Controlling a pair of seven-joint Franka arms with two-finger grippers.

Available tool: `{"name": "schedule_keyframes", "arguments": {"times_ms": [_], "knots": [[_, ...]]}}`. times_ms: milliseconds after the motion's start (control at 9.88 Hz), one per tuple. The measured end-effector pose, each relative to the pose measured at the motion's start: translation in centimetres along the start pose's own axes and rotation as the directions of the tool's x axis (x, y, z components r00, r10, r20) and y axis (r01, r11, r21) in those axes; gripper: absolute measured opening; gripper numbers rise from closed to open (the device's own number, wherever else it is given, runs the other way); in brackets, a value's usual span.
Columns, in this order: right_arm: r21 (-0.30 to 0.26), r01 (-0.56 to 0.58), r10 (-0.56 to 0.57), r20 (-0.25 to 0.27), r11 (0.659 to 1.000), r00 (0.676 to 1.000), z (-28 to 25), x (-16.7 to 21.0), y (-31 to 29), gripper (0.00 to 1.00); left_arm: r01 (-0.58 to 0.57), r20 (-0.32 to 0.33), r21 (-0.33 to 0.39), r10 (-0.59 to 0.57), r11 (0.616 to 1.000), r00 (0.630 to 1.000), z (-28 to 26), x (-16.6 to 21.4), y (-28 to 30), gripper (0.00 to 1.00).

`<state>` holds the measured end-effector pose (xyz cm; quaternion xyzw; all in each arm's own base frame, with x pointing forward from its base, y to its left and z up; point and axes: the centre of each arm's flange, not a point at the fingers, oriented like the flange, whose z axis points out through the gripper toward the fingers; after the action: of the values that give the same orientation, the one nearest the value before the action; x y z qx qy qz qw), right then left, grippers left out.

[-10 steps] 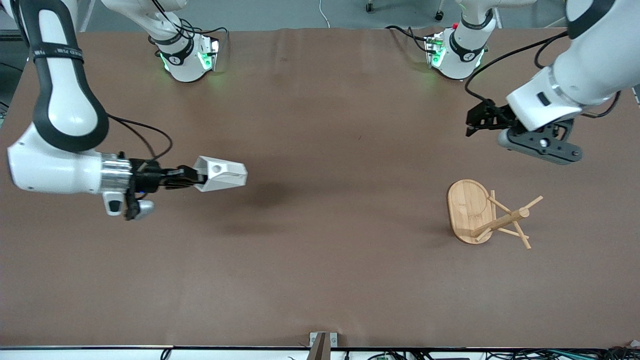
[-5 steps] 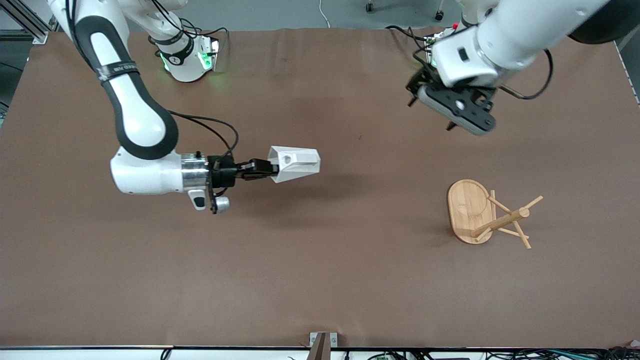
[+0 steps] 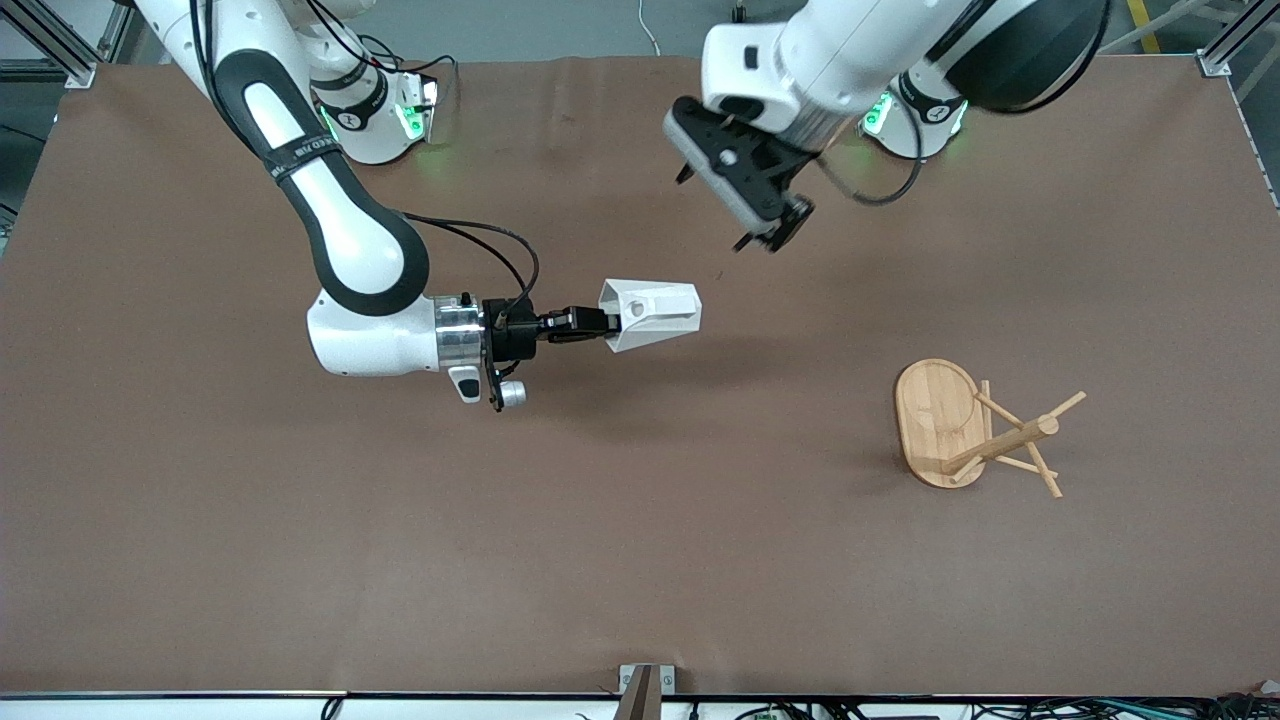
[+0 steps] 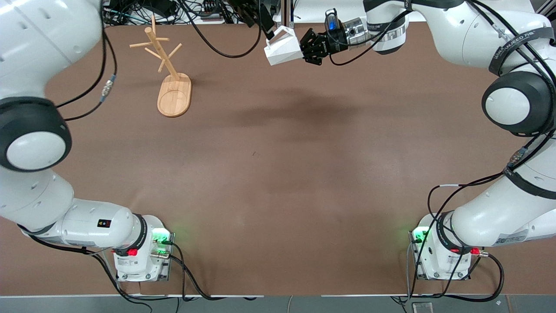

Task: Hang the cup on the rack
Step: 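Lift the cup with the right gripper while the left gripper approaches, then grasp the cup rim with the left gripper beside the right gripper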

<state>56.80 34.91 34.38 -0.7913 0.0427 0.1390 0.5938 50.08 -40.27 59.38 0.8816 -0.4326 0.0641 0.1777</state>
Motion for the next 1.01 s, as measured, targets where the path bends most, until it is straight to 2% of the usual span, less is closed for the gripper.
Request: {"name": "schedule_keyframes", "arguments": {"times_ms": [202, 405, 1012], "knots": [[0.002, -0.001, 0.001, 0.018, 1.000, 1.000, 0.9, -0.6, 0.0, 0.05, -0.042, -0.035, -0.057, 0.040, 0.997, 0.999, 1.7, 0.5, -2.6, 1.00], [0.005, 0.005, -0.005, 0.025, 1.000, 1.000, 1.2, -0.9, -0.4, 0.05, -0.103, -0.050, -0.073, 0.100, 0.992, 0.994, 3.1, 0.8, -3.8, 1.00], [0.011, 0.041, -0.041, 0.035, 0.999, 0.999, 0.8, -1.9, -2.6, 0.05, -0.138, -0.010, -0.125, 0.138, 0.983, 0.990, 7.5, 0.7, -4.4, 1.00]]}}
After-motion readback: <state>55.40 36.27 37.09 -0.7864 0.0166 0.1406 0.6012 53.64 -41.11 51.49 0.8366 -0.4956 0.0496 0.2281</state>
